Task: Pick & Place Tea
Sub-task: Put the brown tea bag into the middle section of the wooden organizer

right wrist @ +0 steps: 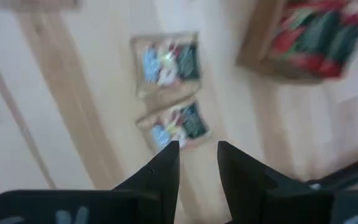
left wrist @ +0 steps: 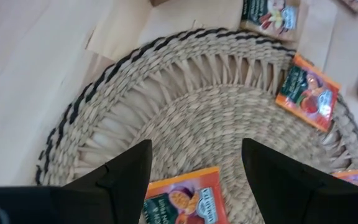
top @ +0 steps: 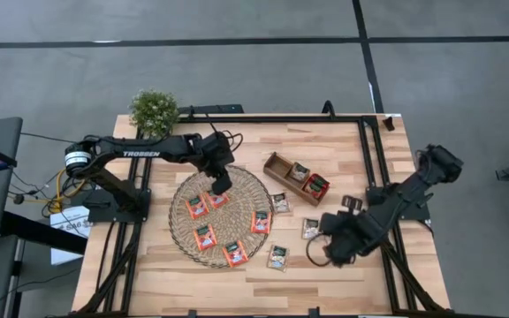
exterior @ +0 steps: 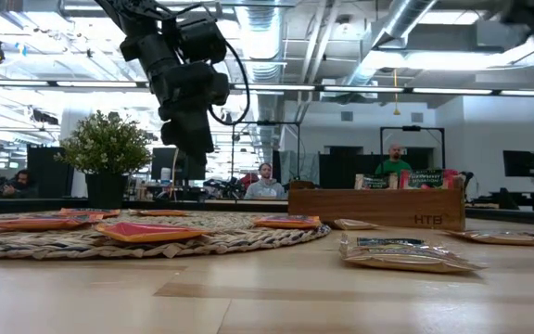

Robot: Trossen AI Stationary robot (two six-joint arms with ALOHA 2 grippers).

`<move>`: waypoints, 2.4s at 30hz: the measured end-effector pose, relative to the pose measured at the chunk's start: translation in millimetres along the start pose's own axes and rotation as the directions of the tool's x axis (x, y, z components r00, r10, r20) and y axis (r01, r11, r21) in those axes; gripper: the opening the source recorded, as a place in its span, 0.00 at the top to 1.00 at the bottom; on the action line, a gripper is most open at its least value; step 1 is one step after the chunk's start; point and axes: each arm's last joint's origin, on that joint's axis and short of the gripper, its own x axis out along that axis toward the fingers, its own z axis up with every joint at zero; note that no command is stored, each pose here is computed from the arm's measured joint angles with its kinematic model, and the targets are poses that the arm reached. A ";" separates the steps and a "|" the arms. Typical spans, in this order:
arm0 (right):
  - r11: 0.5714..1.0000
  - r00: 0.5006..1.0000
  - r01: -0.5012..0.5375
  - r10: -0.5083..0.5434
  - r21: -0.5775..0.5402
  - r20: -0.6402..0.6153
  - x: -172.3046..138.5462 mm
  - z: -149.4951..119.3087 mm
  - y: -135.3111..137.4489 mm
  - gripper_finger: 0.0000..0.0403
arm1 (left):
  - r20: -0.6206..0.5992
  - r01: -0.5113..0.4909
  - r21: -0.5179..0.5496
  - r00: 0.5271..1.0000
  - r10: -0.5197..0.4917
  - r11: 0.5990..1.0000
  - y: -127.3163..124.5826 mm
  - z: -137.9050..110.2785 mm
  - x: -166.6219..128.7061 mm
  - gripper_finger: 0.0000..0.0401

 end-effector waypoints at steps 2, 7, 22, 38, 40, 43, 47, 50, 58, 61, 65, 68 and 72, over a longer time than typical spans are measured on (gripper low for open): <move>1.000 0.999 -0.031 0.031 -0.002 -0.014 9.9 -7.7 1.2 0.75 | 0.005 0.005 -0.013 1.000 -0.005 1.000 -2.4 0.3 0.4 0.40; 0.998 0.997 -0.047 0.045 -0.037 -0.058 38.9 -17.2 -1.6 0.75 | 0.001 0.017 -0.044 1.000 -0.017 0.999 -8.8 -0.8 1.7 0.40; 0.974 0.995 -0.085 0.070 -0.210 -0.076 89.3 -9.2 -18.6 0.64 | -0.015 0.041 -0.065 0.999 -0.042 0.997 -23.9 -4.5 4.4 0.40; 0.977 0.989 -0.132 0.119 -0.165 -0.087 122.3 -10.5 -31.6 0.55 | -0.012 0.033 -0.061 0.999 -0.034 0.998 -23.6 -4.4 4.4 0.40; 0.979 0.988 -0.140 0.129 -0.150 -0.079 125.1 -8.3 -33.9 0.56 | -0.012 0.033 -0.060 0.999 -0.034 0.998 -23.6 -4.4 4.4 0.40; 0.982 0.988 -0.140 0.130 -0.129 -0.081 130.9 -7.6 -38.6 0.57 | -0.012 0.033 -0.060 0.999 -0.034 0.998 -23.6 -4.4 4.4 0.40; 0.981 0.985 -0.156 0.146 -0.114 -0.093 138.4 -10.0 -43.0 0.58 | -0.012 0.033 -0.059 0.999 -0.034 0.998 -23.6 -4.4 4.4 0.40; 0.981 0.983 -0.163 0.152 -0.108 -0.098 140.2 -10.8 -44.3 0.58 | -0.012 0.033 -0.053 0.999 -0.034 0.998 -23.6 -4.4 4.4 0.40; 0.976 0.979 -0.190 0.180 -0.106 -0.101 141.0 -10.4 -43.0 0.65 | -0.012 0.033 -0.042 0.999 -0.034 0.999 -23.6 -4.4 4.4 0.40; 0.974 0.976 -0.201 0.190 -0.104 -0.103 140.9 -10.2 -42.4 0.71 | -0.012 0.033 -0.038 0.999 -0.034 0.999 -23.6 -4.4 4.4 0.40; 0.970 0.971 -0.221 0.210 -0.097 -0.113 141.1 -9.8 -42.1 0.81 | -0.012 0.033 -0.038 0.999 -0.034 0.999 -23.6 -4.4 4.4 0.40; 0.969 0.968 -0.230 0.220 -0.084 -0.119 141.2 -9.4 -42.4 0.87 | -0.012 0.033 -0.038 0.999 -0.034 0.999 -23.6 -4.4 4.4 0.40; 0.968 0.965 -0.237 0.225 -0.080 -0.131 141.3 -10.1 -42.4 0.95 | -0.012 0.034 -0.038 0.999 -0.034 0.999 -23.6 -4.4 4.4 0.40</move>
